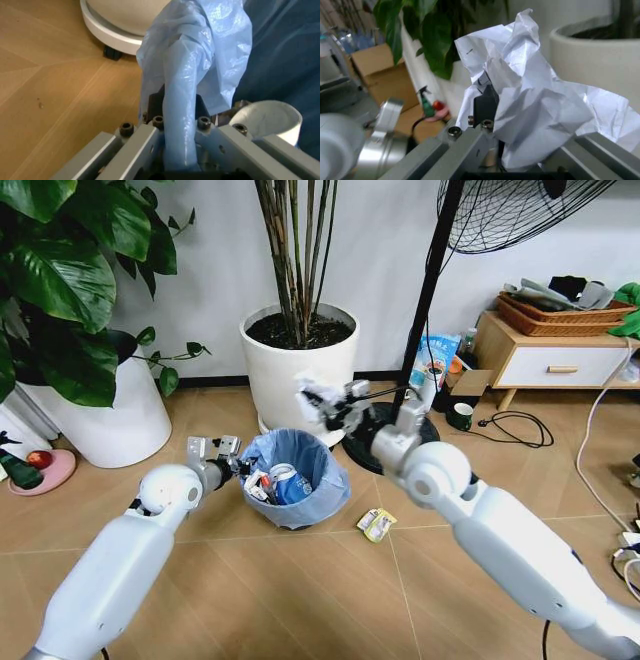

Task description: Pick up the trash bin and place the garbage on the floor into it.

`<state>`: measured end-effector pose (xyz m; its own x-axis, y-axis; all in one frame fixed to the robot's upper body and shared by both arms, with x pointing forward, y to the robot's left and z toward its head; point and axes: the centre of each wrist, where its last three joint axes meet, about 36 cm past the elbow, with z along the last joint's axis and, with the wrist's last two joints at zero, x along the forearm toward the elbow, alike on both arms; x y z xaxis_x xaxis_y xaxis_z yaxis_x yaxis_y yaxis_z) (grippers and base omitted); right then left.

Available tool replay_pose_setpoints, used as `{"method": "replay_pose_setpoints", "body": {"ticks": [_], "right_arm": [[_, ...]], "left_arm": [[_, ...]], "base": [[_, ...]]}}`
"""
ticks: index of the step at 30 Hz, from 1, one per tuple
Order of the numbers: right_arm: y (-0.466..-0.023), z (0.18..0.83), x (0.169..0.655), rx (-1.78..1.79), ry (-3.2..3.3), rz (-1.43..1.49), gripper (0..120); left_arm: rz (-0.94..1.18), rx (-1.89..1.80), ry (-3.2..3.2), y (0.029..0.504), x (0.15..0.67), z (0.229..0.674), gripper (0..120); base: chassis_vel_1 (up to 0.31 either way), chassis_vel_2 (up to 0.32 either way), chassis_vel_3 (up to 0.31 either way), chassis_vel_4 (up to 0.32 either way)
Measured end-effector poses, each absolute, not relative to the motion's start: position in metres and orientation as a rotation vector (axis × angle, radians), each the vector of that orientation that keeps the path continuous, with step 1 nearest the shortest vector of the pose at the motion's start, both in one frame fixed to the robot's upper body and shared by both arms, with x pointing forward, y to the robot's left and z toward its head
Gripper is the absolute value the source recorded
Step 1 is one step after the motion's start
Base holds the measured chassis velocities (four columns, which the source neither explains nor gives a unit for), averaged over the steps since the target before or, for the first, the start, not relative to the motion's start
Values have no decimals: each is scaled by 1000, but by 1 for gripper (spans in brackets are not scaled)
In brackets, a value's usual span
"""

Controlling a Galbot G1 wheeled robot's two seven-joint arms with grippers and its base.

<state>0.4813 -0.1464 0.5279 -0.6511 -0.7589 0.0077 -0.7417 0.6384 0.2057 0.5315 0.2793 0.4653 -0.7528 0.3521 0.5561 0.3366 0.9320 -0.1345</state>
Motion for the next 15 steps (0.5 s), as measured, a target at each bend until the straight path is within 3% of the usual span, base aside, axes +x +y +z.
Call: {"method": "replay_pose_setpoints", "body": {"ticks": [8, 15], "right_arm": [[-128, 503, 477, 1277, -2687, -262, 0], [-126, 492, 478, 1257, -2670, -232, 22]], "left_arm": [[32, -493, -2491, 279, 539, 470, 0], [30, -490, -2490, 280, 539, 469, 0]], "base": [[0, 0, 0, 0], [0, 0, 0, 0]]}}
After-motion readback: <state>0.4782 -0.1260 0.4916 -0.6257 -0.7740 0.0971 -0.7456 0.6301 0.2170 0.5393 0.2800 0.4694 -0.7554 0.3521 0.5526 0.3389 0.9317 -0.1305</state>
